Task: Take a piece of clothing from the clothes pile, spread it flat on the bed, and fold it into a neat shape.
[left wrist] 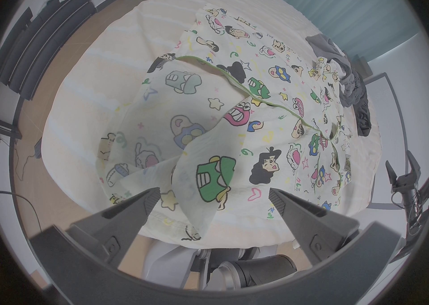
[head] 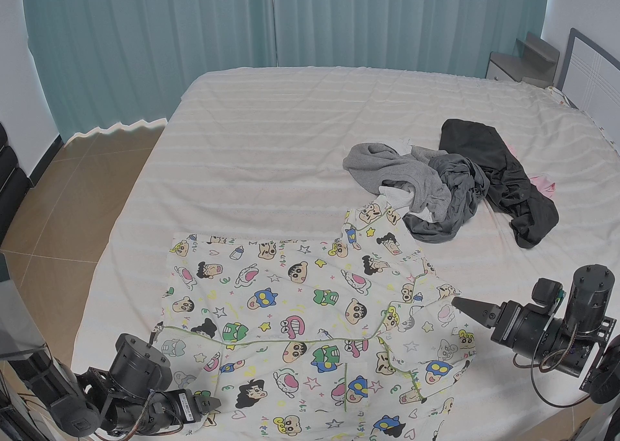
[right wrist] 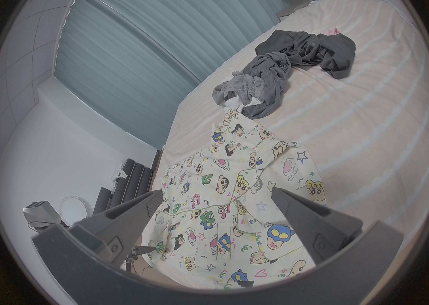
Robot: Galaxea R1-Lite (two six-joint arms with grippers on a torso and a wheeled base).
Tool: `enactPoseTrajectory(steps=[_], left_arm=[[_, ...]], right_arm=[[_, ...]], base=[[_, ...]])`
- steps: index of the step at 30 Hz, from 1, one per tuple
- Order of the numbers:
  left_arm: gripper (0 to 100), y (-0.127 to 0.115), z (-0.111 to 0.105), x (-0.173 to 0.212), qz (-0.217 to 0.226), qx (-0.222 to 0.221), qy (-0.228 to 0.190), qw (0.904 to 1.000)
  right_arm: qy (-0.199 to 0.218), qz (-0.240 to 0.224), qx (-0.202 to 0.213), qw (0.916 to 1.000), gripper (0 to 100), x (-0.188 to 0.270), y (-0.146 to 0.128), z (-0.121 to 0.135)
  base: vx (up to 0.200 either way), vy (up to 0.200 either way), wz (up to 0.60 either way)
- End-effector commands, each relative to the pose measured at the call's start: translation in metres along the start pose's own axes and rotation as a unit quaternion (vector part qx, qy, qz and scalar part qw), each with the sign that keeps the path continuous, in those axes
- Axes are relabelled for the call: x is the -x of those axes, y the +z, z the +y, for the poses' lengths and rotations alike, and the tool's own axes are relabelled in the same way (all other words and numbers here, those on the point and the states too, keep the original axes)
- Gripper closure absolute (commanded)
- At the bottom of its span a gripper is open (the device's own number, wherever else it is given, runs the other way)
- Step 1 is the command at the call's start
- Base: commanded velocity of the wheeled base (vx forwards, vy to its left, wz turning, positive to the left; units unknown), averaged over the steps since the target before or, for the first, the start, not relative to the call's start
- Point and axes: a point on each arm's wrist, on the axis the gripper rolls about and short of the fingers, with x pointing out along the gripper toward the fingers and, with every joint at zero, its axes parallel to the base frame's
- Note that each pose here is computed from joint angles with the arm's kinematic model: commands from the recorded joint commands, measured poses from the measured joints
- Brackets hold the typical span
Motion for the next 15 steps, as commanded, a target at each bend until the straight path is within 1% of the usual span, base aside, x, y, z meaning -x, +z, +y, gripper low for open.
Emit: enactPoseTrajectory(steps=[1, 5, 12, 15], left_arm=[[0, -0.001, 0.001, -0.001, 0.002, 0.0, 0.004, 1.0], [0, 0.001, 0.0, -0.004, 0.0, 0.001, 0.012, 0.9999], [0, -0.002, -0.002, -0.015, -0.012, -0.012, 0.052, 0.9985], [0, -0.003, -0.004, -0.015, -0.012, -0.015, 0.05, 0.9986]], right_arm=[[0.003, -0.002, 0.0, 1.0, 0, 0.001, 0.001, 0.001], [0.003, -0.003, 0.0, 1.0, 0, 0.001, 0.001, 0.001], [0.008, -0.006, 0.0, 0.9999, 0, 0.003, 0.002, 0.002], [0.009, -0.007, 0.0, 0.9999, 0, 0.003, 0.002, 0.003]], base=[[0.0, 0.0, 0.0], [0.0, 0.0, 0.0], [0.0, 0.0, 0.0], [0.0, 0.0, 0.0]])
